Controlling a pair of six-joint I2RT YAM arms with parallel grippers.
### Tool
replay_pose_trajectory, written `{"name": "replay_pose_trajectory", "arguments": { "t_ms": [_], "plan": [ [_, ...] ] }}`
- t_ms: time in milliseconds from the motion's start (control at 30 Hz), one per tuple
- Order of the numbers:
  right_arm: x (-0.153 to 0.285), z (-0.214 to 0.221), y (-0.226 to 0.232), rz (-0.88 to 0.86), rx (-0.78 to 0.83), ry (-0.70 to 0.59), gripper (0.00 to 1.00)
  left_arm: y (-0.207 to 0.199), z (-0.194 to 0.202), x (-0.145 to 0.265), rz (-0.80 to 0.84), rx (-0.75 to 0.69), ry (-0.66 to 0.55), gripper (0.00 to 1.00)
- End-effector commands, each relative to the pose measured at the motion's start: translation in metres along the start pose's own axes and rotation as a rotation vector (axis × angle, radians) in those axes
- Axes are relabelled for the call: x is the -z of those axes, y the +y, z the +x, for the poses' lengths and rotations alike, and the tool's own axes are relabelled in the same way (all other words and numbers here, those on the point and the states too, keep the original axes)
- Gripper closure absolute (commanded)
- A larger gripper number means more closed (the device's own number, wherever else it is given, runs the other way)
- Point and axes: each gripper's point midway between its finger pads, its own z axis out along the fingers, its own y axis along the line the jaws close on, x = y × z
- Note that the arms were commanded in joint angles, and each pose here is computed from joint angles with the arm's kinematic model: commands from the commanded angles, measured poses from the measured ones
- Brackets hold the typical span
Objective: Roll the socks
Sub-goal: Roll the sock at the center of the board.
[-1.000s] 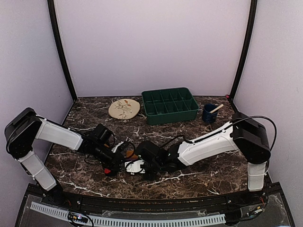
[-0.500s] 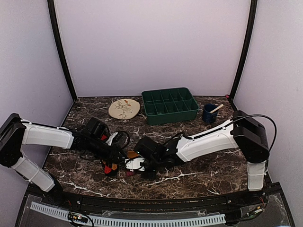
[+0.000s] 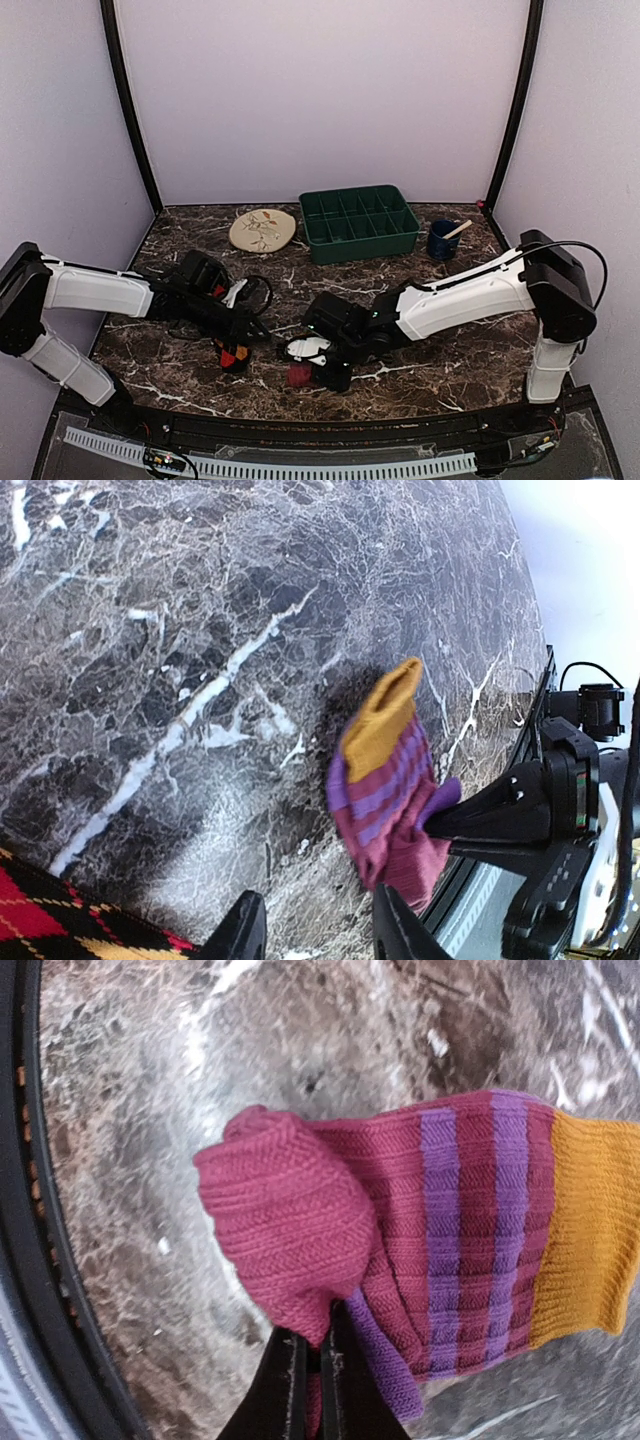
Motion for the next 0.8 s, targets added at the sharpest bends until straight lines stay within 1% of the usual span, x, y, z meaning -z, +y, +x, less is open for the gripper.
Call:
{"name": "replay_pose_trajectory", "arguments": {
  "t_ms": [0,233,433,633,767],
  "plan": [
    [0.009,0.025,0.017,-0.084,-0.172,0.092,1.00,-0.008,0.002,0.004,0.056,-0.042,-0.028,0.63],
    [0.008,0.008,0.019,-0.207,-0.263,0.083,1.00,-0.022,0.010,0.004,0.111,-0.124,-0.041,0.68],
    [0.009,0.004,0.008,-0.280,-0.333,0.068,1.00,-0.043,0.029,-0.008,0.108,-0.241,-0.014,0.69],
    [0.008,0.012,0.009,-0.338,-0.391,0.062,1.00,-0.046,0.042,-0.012,0.111,-0.283,-0.007,0.68],
    [0.008,0.013,0.012,-0.367,-0.417,0.045,1.00,-0.053,0.047,-0.012,0.129,-0.334,0.000,0.66]
  ]
}}
